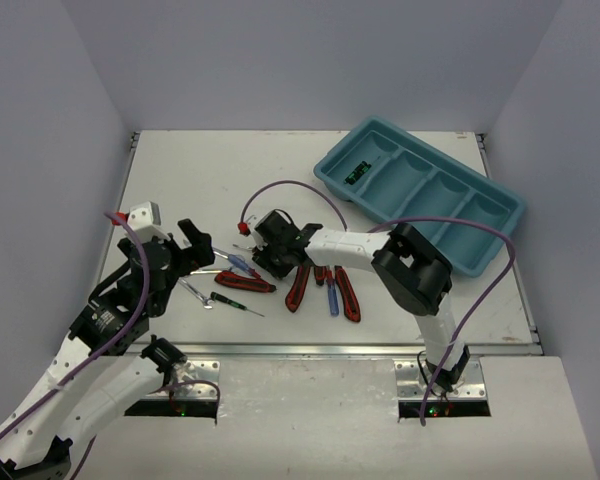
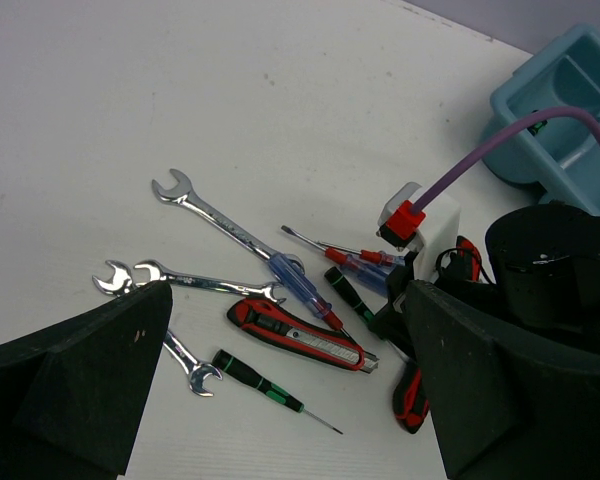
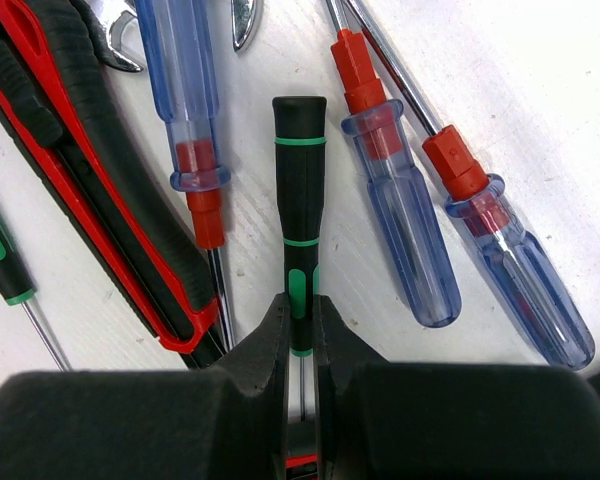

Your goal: Sort the tools into containers

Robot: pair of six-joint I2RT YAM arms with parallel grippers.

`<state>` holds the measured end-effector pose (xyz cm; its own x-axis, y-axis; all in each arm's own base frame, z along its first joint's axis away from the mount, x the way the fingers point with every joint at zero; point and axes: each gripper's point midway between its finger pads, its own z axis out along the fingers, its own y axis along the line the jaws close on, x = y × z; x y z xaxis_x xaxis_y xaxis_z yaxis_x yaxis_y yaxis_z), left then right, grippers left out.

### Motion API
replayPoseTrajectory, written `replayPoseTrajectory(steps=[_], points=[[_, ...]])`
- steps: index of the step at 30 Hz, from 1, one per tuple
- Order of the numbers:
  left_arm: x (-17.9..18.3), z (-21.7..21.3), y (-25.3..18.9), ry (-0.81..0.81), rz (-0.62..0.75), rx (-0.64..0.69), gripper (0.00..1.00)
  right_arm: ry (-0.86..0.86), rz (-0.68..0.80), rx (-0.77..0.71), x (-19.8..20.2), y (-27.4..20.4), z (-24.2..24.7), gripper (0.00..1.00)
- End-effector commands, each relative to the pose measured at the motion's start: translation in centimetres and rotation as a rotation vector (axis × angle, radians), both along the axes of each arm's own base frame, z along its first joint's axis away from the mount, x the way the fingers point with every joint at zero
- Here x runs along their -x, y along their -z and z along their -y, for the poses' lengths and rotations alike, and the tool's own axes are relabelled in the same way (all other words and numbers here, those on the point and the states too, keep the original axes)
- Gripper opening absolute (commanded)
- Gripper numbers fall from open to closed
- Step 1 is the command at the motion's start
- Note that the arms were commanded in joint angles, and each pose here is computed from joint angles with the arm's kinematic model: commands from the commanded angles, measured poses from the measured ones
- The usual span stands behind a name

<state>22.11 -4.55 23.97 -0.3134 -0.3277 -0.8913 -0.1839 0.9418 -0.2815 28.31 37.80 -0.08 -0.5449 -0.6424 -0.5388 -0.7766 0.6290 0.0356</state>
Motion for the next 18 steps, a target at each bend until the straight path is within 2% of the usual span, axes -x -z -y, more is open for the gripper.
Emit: replayPoseTrajectory(steps=[1, 5, 9, 14, 18], points=[[-0.4, 0.2, -0.8, 0.001, 0.035, 0.013, 1.0, -0.013, 0.025, -0.037, 0.0, -2.1, -0.5, 0.02], [-0.4, 0.1, -0.9, -0.001, 0.04, 0.016, 1.0, -0.015, 0.003, -0.001, 0.2, -0.6, -0.1, 0.11], [-0.4, 0.1, -0.8, 0.0, 0.038, 0.015, 1.0, -0.014, -0.014, 0.008, 0.4, 0.2, -0.2, 0.12], [-0.4, 0.1, -0.8, -0.001, 0.035, 0.014, 1.0, -0.013, -0.017, 0.011, 0.4, 0.5, -0.1, 0.26], [-0.4, 0.1, -0.8, -0.003, 0.036, 0.014, 1.0, -0.011, -0.024, 0.024, 0.5, 1.0, 0.1, 0.26]])
